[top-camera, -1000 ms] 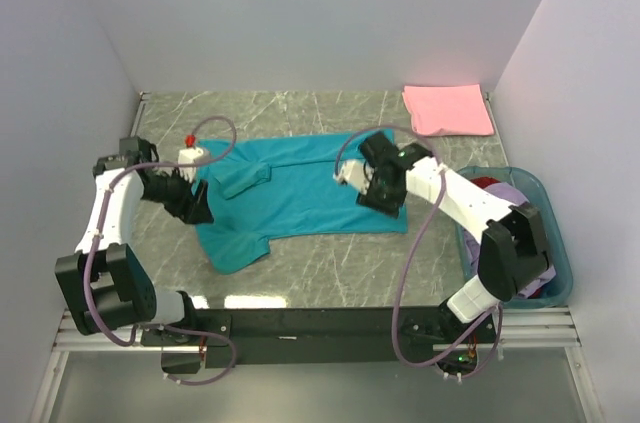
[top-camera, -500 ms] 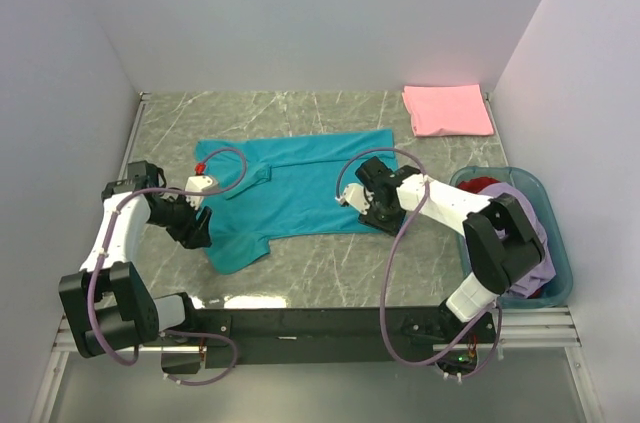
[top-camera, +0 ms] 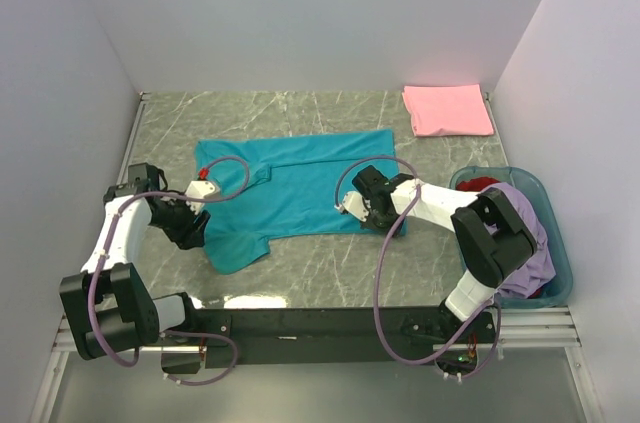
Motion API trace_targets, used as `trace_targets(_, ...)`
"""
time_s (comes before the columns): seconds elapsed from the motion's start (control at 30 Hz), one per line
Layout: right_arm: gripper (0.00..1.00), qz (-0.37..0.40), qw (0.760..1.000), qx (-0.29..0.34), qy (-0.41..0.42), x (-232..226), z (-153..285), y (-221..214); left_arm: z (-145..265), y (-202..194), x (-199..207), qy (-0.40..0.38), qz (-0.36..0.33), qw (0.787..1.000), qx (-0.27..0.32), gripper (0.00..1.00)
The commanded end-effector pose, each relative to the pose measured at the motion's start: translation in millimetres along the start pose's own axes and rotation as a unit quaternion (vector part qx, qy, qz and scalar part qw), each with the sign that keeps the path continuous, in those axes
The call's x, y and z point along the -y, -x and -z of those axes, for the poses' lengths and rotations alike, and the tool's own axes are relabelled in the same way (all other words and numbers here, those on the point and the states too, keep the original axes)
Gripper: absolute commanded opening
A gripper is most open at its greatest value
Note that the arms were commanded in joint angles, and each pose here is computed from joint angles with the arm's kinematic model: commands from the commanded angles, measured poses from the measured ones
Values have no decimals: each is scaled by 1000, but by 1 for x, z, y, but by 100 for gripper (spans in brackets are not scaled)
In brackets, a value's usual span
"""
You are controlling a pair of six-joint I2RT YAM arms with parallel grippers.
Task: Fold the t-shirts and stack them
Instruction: Fold the tshirt
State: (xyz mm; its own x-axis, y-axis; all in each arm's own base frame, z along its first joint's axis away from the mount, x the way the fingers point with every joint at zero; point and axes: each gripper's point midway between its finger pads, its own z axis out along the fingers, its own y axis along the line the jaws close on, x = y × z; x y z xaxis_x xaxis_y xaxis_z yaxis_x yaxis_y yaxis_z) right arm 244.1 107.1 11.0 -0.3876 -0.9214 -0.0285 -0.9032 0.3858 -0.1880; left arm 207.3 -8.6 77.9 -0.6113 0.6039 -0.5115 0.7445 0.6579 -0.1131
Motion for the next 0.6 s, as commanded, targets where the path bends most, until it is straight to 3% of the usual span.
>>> trace_targets(0.0,10,-5,1000,-1,-21,7,-9,-1,-4,-6,-6,7,-42,999,-9,52)
trace_targets(0.1,0,-10,1000,4,-23,9,-5,2,-9,-11,-5,-8,-60,998,-21,50)
trace_targets(0.57,0,-17,1000,16,-17,12,6,13,-55,-29,8,-14,-104,991,-83,51)
